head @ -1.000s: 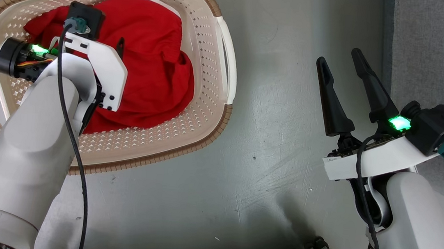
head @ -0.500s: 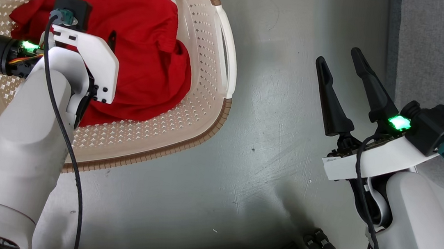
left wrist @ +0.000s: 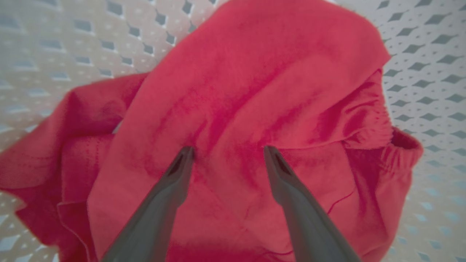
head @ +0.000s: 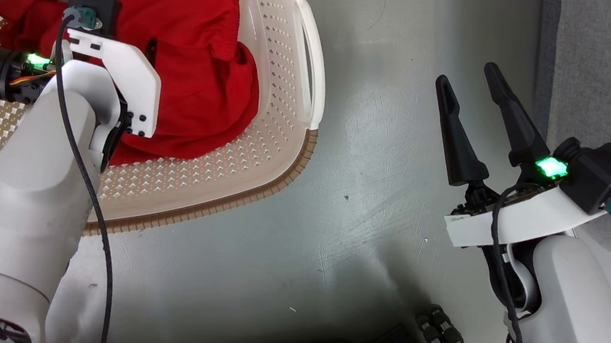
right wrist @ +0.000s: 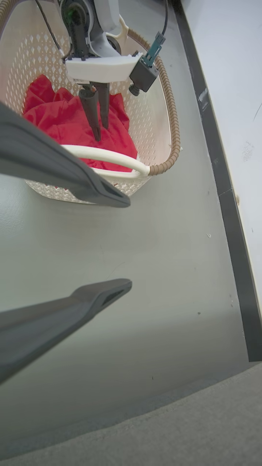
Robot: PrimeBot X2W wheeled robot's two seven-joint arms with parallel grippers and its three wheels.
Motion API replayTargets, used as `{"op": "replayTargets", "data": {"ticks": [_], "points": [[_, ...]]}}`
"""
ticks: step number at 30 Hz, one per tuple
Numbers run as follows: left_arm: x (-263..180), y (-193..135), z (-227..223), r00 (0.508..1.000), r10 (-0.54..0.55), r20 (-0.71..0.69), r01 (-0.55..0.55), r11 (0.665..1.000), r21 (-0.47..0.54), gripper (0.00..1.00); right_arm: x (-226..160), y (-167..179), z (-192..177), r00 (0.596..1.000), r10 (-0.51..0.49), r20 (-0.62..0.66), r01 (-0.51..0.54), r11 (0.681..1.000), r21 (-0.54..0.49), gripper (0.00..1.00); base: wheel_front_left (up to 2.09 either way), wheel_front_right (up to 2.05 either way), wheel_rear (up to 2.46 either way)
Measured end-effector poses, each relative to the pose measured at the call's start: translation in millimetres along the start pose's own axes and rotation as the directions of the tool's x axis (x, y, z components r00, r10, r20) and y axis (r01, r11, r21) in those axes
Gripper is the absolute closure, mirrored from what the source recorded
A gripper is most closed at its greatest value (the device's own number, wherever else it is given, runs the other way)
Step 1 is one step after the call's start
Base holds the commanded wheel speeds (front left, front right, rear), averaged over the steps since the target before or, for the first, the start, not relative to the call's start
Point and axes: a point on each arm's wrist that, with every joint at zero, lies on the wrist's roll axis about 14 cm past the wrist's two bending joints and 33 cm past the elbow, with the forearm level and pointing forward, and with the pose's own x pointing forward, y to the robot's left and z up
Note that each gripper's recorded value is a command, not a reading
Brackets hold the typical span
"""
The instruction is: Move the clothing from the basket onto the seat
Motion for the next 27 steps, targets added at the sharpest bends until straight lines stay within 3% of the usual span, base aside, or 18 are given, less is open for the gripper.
{"op": "replayTargets", "data": {"ticks": [8,9,10,13,15,18,20,27], "points": [[7.6,-0.7,-4.0,1.0,-0.004,-0.002,0.004,1.0,-0.008,0.0,-0.5,-4.4,-4.0,1.0,-0.011,-0.008,0.011,1.0,-0.005,0.0,0.0,0.0,0.0],[8.2,-0.9,-5.4,1.0,-0.004,-0.005,0.004,1.0,-0.008,0.12,-0.6,-4.8,-4.0,1.0,-0.012,-0.009,0.012,1.0,-0.005,0.0,0.0,0.0,0.0],[8.8,-1.0,-7.0,1.0,-0.004,-0.009,0.004,1.0,-0.008,0.35,-0.7,-5.3,-4.0,1.0,-0.013,-0.009,0.013,1.0,-0.006,0.0,0.0,0.0,0.0],[10.1,-2.2,-10.6,1.0,-0.009,-0.015,0.009,1.0,-0.008,0.51,-1.3,-8.3,-3.4,1.0,-0.021,-0.008,0.021,1.0,-0.009,0.0,0.0,0.0,0.0],[10.5,-3.0,-11.7,1.0,-0.01,-0.016,0.01,1.0,-0.008,0.52,-2.2,-10.9,-3.0,1.0,-0.029,-0.007,0.029,1.0,-0.012,0.0,0.0,0.0,0.0],[10.9,-3.8,-13.9,1.0,-0.012,-0.02,0.012,1.0,-0.005,0.65,-3.3,-13.0,-2.4,0.999,-0.035,-0.007,0.035,0.999,-0.014,0.0,0.0,0.0,0.0],[10.9,-4.2,-14.5,1.0,-0.012,-0.018,0.012,1.0,-0.002,0.99,-3.7,-13.7,-1.7,0.999,-0.037,-0.006,0.037,0.999,-0.015,0.0,0.0,0.0,0.0],[10.7,-6.3,-9.3,1.0,-0.021,0.004,0.021,1.0,0.013,1.0,-3.6,-15.8,0.9,0.999,-0.044,0.001,0.044,0.999,-0.017,0.0,0.0,0.0,0.0]]}}
